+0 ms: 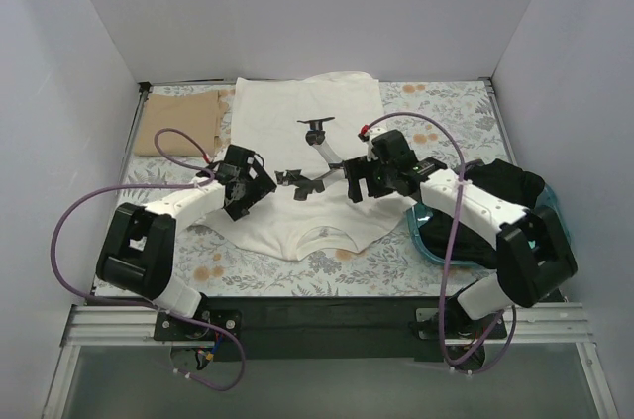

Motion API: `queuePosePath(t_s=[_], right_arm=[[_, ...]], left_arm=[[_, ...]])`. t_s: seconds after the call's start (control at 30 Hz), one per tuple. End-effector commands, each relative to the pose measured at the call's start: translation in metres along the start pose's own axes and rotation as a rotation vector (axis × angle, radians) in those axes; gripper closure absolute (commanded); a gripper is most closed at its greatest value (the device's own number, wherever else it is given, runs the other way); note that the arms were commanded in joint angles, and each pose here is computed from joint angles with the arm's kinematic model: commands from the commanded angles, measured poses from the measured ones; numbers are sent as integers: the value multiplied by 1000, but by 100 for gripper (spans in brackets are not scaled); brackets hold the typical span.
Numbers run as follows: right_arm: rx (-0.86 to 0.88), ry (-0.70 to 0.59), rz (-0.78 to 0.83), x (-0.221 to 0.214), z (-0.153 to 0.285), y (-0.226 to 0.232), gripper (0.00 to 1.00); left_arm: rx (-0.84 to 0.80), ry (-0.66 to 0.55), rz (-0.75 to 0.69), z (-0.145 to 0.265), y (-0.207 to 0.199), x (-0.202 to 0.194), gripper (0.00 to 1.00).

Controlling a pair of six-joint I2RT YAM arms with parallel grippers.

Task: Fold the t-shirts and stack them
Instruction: Flatten the tshirt out

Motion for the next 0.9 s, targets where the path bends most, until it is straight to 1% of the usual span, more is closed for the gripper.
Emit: queuePosePath(t_s=[0.0,0.03,0.17,0.27,0.3,0.33,0.37,0.4,0.43,0.47,0.5,0.53,0.57,0.6,0.63,0.67,0.7,0.73,0.77,0.8,0.87], right_arm=[[-21,32,-78,-6,-20,-2,2],[-33,65,-82,-14,-30,-5,2],[-73,128,-96,-24,-56,-12,2],[-93,168,-99,-28,-76,-16,2],[-95,172,-96,-27,-80,-16,2],[-83,188,-78,-27,-90,-15,2],[-80,206,-66,-29,-99,-15,2],[-50,191,-39,-18,-103,-10,2],[5,218,-25,-21,-113,-2,2],[37,198,5,-7,-117,4,2],[96,194,24,3,-126,15,2],[125,207,60,1,-136,17,2],[195,173,106,20,-139,32,2],[249,191,121,17,-146,41,2],[329,161,179,32,-150,55,2],[371,123,212,49,-149,70,2],[444,126,270,47,-151,81,2],[487,119,299,49,-148,92,2],[549,96,346,58,-140,106,2],[586,94,392,57,-134,112,2],[568,63,443,65,-121,110,2]], left_arm=[[-15,22,-18,0,3,-18,7],[-8,30,-17,-1,7,-23,7],[16,75,-44,0,24,-57,7],[27,142,-82,4,36,-93,7],[16,171,-114,8,34,-110,7],[4,229,-142,14,37,-136,7],[7,260,-162,17,42,-151,7],[-22,301,-196,26,36,-174,7],[-50,322,-223,31,31,-188,6],[-92,381,-282,42,26,-215,6],[-174,462,-344,56,13,-242,6],[-268,488,-378,63,-5,-254,6],[-326,525,-457,71,-17,-273,6],[-368,529,-498,75,-28,-280,6],[-421,546,-579,78,-45,-293,6],[-476,561,-663,82,-61,-306,6],[-536,588,-698,89,-75,-316,6],[-614,593,-739,103,-99,-326,6],[-665,600,-818,104,-111,-338,6],[-683,593,-833,107,-117,-340,6],[-726,545,-849,115,-132,-333,5]])
Point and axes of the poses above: each gripper's point midway between its finger pads, its own z axis back along the fingers, its own y axis along the line the jaws close on, x = y × z, the point moved 1 cm from there along z, back along the fingers, and after that the axes turned 3 degrees about -z, right-handed, at the moved point
